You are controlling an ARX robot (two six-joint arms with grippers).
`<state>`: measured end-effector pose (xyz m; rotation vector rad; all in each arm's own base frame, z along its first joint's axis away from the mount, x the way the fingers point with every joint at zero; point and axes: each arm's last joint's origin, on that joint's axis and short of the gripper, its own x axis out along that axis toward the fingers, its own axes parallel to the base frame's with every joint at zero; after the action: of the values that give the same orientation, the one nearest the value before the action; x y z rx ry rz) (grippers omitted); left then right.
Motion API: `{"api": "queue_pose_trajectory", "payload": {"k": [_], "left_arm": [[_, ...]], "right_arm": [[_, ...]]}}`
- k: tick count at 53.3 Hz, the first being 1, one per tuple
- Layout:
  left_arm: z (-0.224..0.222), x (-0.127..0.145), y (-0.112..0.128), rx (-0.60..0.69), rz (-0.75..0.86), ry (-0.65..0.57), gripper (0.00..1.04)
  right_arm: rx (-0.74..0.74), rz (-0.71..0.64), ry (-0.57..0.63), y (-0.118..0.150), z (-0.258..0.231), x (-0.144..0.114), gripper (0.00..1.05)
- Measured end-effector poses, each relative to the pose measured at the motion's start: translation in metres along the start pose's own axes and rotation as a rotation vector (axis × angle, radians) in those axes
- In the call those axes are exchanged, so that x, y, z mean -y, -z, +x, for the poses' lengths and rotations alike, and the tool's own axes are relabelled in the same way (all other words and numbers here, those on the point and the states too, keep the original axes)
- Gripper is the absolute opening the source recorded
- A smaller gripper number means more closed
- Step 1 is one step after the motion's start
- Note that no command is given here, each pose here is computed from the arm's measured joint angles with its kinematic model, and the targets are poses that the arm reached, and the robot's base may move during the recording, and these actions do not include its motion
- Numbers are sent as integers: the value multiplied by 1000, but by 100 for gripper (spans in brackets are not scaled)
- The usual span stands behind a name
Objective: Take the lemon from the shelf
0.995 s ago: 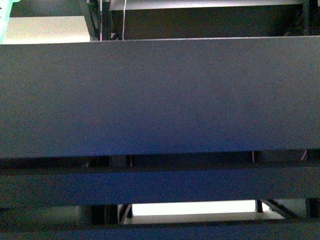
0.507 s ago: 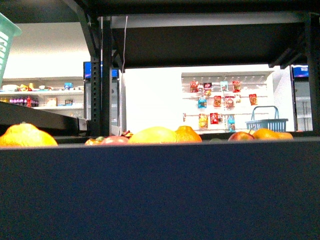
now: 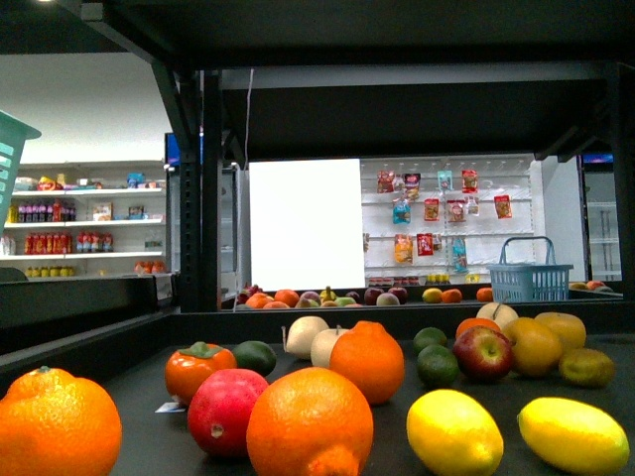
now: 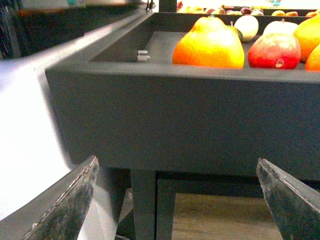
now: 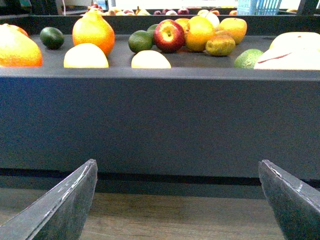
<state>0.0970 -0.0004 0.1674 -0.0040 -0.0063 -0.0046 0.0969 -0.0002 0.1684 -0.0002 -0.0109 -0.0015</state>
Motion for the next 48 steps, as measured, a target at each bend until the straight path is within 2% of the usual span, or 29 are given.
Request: {"api": "queue_pose_trajectory", "payload": {"k": [48], "left_arm": [[0, 0, 0, 0, 0, 0, 97]], "right_arm": [[0, 0, 0, 0, 0, 0, 97]]}}
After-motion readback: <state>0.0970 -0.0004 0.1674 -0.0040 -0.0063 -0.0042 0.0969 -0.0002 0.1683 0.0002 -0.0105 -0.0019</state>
